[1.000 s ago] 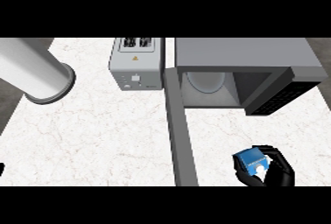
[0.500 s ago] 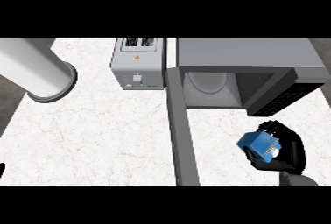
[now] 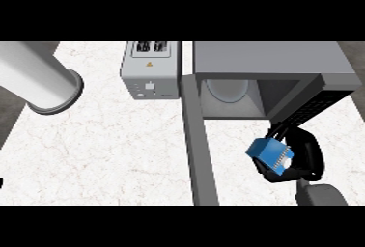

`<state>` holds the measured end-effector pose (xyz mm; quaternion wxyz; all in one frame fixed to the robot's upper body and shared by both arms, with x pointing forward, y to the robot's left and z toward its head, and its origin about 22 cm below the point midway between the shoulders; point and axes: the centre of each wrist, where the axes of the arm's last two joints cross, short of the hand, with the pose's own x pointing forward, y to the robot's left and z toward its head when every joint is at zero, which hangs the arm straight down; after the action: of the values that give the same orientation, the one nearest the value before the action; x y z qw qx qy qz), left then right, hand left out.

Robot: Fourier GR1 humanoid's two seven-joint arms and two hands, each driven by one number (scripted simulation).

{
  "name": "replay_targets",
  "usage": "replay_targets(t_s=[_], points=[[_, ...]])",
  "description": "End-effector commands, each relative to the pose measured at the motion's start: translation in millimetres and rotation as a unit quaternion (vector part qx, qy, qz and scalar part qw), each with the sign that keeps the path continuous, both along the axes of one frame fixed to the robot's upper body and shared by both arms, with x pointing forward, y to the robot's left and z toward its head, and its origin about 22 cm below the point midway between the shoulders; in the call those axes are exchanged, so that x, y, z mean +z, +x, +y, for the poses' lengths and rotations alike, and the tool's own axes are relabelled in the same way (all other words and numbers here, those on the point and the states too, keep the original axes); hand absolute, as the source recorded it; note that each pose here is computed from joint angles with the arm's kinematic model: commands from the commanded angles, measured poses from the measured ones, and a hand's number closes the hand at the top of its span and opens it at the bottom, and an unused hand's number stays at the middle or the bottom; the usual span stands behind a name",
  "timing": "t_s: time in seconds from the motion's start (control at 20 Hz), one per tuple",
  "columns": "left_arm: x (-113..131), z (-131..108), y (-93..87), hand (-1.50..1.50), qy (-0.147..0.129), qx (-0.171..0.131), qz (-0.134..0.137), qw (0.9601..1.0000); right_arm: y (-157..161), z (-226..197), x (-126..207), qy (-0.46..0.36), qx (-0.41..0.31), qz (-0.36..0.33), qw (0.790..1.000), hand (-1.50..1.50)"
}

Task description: Pick up the milk, place it into the microwave and close the microwave

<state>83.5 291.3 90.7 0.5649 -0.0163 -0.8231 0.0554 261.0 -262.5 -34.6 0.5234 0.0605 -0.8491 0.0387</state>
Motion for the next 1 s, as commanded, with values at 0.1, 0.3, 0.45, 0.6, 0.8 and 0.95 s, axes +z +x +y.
replay_targets(t_s=[0.1, 0.3, 0.45, 0.6, 0.8, 0.95], points=[[-4, 2, -8.1, -1.50, 0.000, -0.003, 0.003, 1.0000, 38, 27, 46, -0.054, -0.031, -0.007, 0.998, 1.50], [1, 17, -14.3, -1.50, 0.007, 0.003, -0.001, 1.0000, 67, 42, 51, -0.063, -0.036, 0.010, 0.997, 1.50], [-2, 15, -7.4, -1.50, 0.005, 0.007, 0.007, 0.9999, 91, 37, 68, -0.078, -0.039, 0.027, 0.996, 1.50], [7, 13, 0.5, -1.50, 0.005, -0.001, 0.006, 1.0000, 117, 65, 68, -0.085, -0.026, 0.034, 0.995, 1.50], [6, 10, -6.1, -1.50, 0.007, -0.002, 0.006, 1.0000, 127, 64, 68, -0.091, -0.037, 0.038, 0.994, 1.50], [-8, 17, 5.6, -1.50, 0.006, -0.007, 0.008, 0.9999, 135, 63, 81, -0.102, -0.043, 0.025, 0.994, 1.50]])
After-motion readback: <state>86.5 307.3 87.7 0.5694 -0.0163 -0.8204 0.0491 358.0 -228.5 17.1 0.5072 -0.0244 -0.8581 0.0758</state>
